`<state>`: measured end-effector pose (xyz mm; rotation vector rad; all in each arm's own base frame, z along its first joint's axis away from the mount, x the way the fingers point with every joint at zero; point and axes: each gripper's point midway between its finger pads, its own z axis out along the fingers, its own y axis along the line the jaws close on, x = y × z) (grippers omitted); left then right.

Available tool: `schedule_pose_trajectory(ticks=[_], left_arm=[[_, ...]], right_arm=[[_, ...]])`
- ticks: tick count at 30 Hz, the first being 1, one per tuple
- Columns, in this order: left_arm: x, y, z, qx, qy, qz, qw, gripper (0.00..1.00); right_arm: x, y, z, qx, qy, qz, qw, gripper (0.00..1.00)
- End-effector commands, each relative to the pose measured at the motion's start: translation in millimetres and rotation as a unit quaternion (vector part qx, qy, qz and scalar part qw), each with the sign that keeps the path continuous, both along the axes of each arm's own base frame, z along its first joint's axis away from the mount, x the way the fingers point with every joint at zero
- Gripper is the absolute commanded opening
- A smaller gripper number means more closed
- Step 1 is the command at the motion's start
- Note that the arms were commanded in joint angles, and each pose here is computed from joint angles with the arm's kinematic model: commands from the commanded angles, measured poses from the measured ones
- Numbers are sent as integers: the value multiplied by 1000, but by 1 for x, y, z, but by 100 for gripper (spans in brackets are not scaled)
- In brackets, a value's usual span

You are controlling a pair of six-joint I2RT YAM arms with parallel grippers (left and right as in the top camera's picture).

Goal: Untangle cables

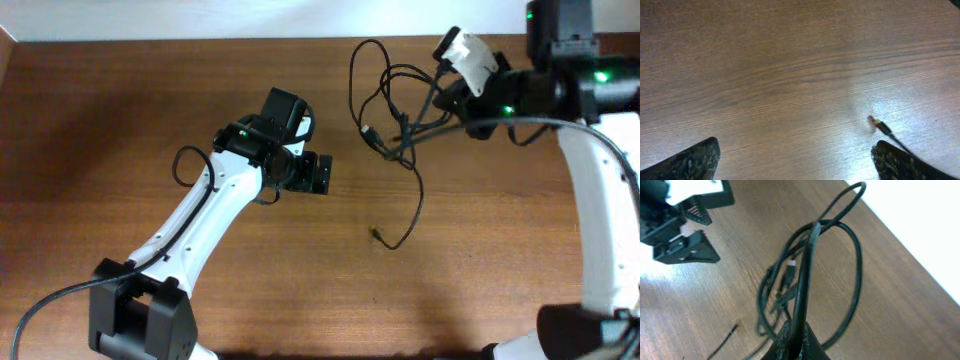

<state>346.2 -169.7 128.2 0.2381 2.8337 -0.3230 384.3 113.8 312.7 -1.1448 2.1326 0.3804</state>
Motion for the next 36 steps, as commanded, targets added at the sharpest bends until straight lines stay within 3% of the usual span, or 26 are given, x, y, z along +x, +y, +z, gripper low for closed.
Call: schedule_pose_trajectory(ticks=[1, 15, 21, 25, 28, 36], left_arm=[[0, 0, 3, -3, -3, 5, 1000, 99], [0, 0, 3, -3, -3, 5, 1000, 99], [4, -38, 19, -113, -3, -14, 994, 99], [7, -72, 43, -212, -14, -55, 976, 99], [8, -81, 51, -252, 7, -19, 968, 99], [23, -71, 47, -226, -17, 20, 974, 99]], right_arm=[[-10, -2, 14, -2, -11, -6, 1000, 4], [-22, -3, 7, -4, 20, -6, 1000, 4], [-24, -2, 6, -1, 24, -3, 1000, 4], [-29, 11, 14, 39, 26, 21, 999, 4], [-34, 25, 25, 91, 36, 38, 994, 4], [-32, 51, 74, 220, 33, 51, 974, 4]])
